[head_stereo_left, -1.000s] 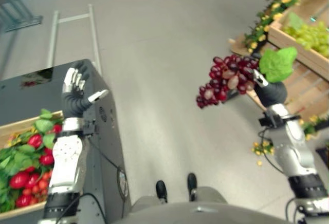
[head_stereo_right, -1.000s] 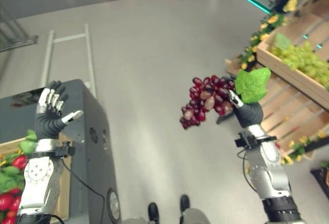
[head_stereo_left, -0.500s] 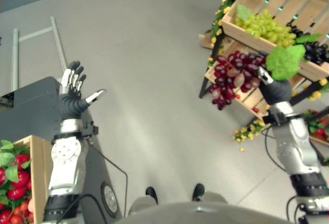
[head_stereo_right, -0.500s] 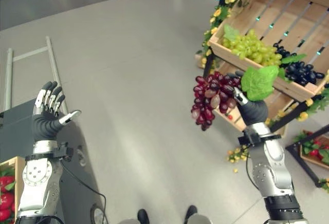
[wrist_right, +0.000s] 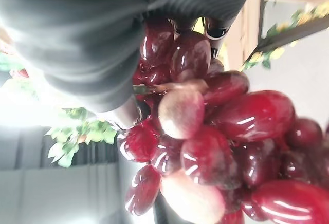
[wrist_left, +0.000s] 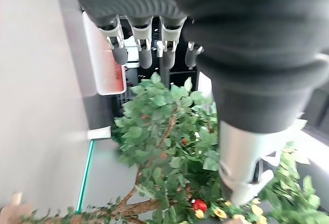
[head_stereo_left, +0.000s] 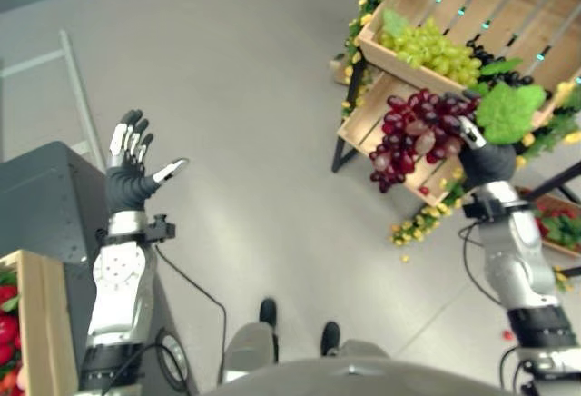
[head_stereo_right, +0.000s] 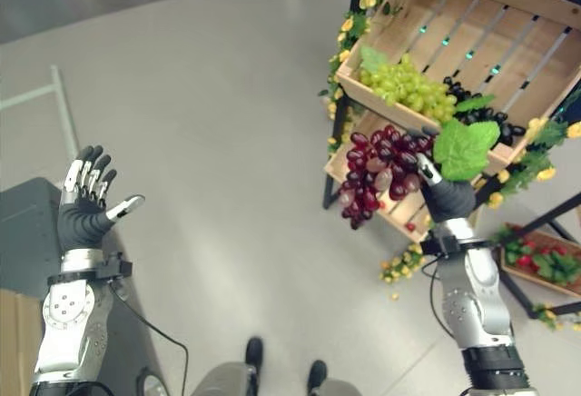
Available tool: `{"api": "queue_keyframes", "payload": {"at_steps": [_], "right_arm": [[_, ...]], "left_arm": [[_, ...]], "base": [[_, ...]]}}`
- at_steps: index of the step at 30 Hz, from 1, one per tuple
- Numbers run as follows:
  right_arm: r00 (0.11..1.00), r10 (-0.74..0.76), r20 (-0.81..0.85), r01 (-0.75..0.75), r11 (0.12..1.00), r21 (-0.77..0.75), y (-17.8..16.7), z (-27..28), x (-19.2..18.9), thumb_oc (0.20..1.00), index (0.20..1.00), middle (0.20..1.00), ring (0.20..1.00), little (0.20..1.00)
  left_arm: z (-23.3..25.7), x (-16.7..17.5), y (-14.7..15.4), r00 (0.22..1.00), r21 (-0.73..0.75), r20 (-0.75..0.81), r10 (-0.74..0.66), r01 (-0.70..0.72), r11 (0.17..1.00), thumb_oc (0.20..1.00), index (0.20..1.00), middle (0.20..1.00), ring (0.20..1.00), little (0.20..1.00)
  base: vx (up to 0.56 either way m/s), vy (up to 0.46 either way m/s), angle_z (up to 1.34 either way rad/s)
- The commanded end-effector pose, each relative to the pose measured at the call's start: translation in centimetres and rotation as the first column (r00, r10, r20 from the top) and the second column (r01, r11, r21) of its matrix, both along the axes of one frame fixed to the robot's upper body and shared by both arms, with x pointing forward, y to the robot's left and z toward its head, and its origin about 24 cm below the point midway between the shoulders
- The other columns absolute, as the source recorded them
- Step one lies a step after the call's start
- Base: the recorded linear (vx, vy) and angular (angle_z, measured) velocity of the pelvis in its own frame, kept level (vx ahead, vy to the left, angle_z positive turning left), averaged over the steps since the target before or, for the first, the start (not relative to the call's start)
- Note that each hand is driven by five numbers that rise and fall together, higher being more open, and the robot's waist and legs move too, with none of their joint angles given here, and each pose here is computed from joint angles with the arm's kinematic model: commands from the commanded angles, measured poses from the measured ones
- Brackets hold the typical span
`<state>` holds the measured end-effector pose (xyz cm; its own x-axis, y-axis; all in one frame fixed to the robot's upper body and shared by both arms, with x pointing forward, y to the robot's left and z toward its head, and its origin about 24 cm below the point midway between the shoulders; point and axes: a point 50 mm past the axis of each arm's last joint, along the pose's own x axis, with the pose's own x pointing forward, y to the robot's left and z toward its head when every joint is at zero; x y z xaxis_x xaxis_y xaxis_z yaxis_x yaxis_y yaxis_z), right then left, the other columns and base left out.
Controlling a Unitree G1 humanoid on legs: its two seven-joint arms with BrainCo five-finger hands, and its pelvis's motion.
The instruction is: Pick up the fruits from the basket on one side to the basket on the other side
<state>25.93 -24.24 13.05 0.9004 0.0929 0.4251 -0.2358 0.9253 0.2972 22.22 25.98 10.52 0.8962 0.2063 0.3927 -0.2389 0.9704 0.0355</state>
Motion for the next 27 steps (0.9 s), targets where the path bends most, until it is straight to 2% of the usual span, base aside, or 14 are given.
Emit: {"api": "queue_keyframes", "payload": {"at_steps": [1,12,27], "right_arm": [[0.983,-0.004,0.182,0.002,1.000,0.014,0.4,3.3,0.4,0.200,0.200,0.200,0.200,0.200],[0.982,-0.005,0.187,0.002,1.000,0.016,1.3,3.1,0.5,0.200,0.200,0.200,0.200,0.200],[0.986,-0.050,0.162,0.046,0.998,0.031,-0.5,2.6,-1.0,0.200,0.200,0.200,0.200,0.200]], "left_arm": [[1.9,-0.5,0.3,0.996,0.071,0.084,-0.011,0.005,0.997,1.000,1.000,1.000,1.000,1.000],[2.2,-0.5,0.5,0.997,0.113,0.080,-0.011,0.002,0.994,1.000,1.000,1.000,1.000,1.000],[0.9,0.2,-0.6,0.998,0.030,0.046,-0.053,0.051,0.998,1.000,1.000,1.000,1.000,1.000]], "base": [[0.21,0.197,-0.99],[0.13,0.160,-0.41],[0.20,-0.193,0.20]]}}
